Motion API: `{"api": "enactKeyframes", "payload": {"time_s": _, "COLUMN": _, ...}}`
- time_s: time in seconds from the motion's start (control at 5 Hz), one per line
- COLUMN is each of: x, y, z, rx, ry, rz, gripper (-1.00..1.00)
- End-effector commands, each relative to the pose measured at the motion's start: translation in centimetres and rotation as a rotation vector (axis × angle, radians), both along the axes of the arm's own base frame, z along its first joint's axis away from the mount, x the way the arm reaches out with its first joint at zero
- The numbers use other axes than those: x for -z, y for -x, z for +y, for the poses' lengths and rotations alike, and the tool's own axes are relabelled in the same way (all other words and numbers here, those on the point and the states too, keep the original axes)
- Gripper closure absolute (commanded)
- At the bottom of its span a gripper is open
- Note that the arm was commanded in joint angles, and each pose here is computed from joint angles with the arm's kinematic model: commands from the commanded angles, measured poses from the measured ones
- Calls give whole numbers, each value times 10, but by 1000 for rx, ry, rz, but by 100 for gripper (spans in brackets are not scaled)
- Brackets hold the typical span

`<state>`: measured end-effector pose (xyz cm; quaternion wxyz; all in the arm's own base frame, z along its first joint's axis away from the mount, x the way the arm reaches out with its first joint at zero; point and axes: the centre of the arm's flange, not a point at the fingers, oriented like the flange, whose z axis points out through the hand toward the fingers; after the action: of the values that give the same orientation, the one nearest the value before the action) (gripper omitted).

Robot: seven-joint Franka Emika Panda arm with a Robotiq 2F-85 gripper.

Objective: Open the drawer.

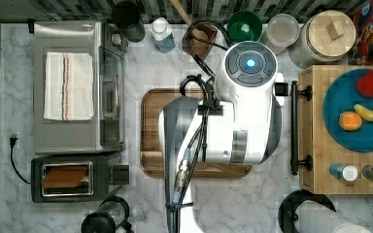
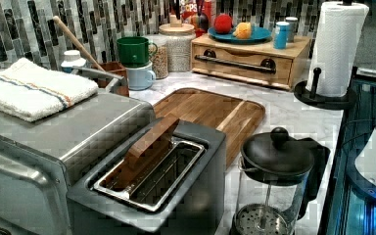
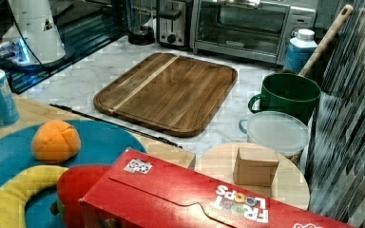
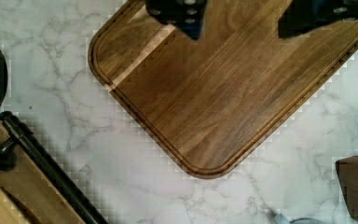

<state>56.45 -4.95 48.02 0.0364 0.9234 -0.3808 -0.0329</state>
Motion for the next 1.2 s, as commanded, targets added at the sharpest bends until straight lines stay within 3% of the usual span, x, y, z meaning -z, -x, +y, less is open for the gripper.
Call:
{"api": "enactKeyframes", "payload": {"time_s": 0.2, "x": 1, "y": 0, "z": 0, "rx": -2, "ry": 2, "rz": 2, "gripper": -100}}
{"api": "enactKeyframes", "payload": {"time_s": 0.6, "x": 25, "y": 6, "z": -18, "rx": -180, "ry": 23, "rz": 12, "gripper": -100}}
{"api": "enactKeyframes", "payload": {"time_s": 1.2, "x": 56, "y": 10, "z": -116, "rx": -546, "ry": 8, "rz": -15, "gripper": -100}}
